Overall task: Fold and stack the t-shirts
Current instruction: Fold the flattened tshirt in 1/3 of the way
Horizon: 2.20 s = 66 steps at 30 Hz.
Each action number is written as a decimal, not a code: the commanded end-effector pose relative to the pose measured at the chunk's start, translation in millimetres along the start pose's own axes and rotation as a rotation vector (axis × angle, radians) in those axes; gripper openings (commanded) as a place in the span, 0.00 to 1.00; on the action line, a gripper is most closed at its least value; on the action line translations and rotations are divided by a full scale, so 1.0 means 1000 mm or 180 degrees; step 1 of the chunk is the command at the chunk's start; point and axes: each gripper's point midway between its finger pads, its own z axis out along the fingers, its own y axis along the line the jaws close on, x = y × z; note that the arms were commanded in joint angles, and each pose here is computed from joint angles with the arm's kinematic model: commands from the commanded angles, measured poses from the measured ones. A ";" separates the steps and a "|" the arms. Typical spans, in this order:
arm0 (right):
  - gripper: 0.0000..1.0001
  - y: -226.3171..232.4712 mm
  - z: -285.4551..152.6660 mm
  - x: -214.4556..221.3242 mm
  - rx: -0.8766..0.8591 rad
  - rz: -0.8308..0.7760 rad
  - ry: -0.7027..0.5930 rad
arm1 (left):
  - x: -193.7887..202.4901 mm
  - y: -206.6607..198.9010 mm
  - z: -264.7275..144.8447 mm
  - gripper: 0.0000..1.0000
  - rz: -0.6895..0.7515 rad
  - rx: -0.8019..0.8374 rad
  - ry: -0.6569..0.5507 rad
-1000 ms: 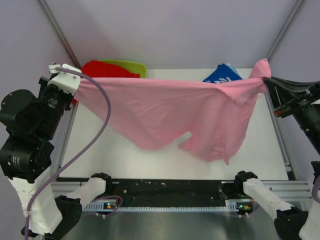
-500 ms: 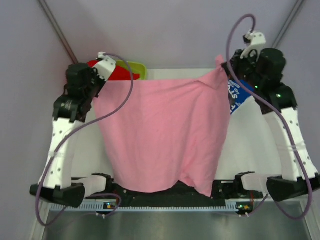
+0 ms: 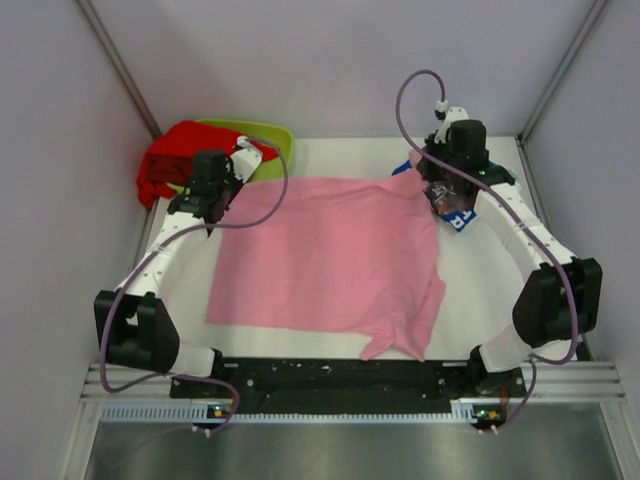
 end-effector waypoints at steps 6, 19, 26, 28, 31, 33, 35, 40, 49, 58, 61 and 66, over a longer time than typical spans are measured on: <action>0.00 0.014 -0.050 0.084 -0.0280 0.0765 0.0072 | 0.043 -0.021 -0.017 0.00 0.0102 0.0138 0.0047; 0.42 -0.008 -0.074 0.227 0.0200 0.1760 0.0617 | 0.106 -0.067 0.032 0.00 0.0581 0.0390 0.0326; 0.48 -0.059 -0.110 0.179 0.0772 0.1905 -0.0322 | 0.108 -0.078 0.036 0.00 0.0608 0.0581 0.0336; 0.46 -0.053 -0.107 0.161 0.0629 0.1627 -0.0320 | 0.108 -0.079 0.035 0.00 0.0606 0.0599 0.0327; 0.43 -0.031 -0.086 0.145 0.0360 0.1230 -0.0091 | 0.106 -0.081 0.035 0.00 0.0583 0.0628 0.0304; 0.45 -0.005 -0.069 0.142 0.0275 0.0753 0.0157 | 0.103 -0.079 0.035 0.00 0.0552 0.0611 0.0288; 0.50 0.007 -0.054 0.140 0.0290 0.0328 0.0388 | 0.101 -0.079 0.034 0.00 0.0521 0.0630 0.0286; 0.55 -0.002 -0.026 0.183 0.0511 0.0115 0.1162 | 0.102 -0.080 0.030 0.00 0.0500 0.0634 0.0278; 0.22 0.001 -0.020 0.221 0.0449 0.0193 0.1405 | 0.098 -0.077 0.027 0.00 0.0494 0.0617 0.0266; 0.00 -0.002 -0.061 0.202 0.0467 0.0346 0.1049 | 0.096 -0.062 0.021 0.00 0.0488 0.0436 0.0304; 0.00 0.010 -0.073 0.168 0.0214 0.0490 0.0764 | 0.089 -0.031 0.017 0.00 0.0406 0.0113 0.0360; 0.00 0.019 -0.104 0.057 -0.0218 0.0746 -0.0036 | 0.047 0.037 -0.018 0.00 0.0123 -0.0350 0.0086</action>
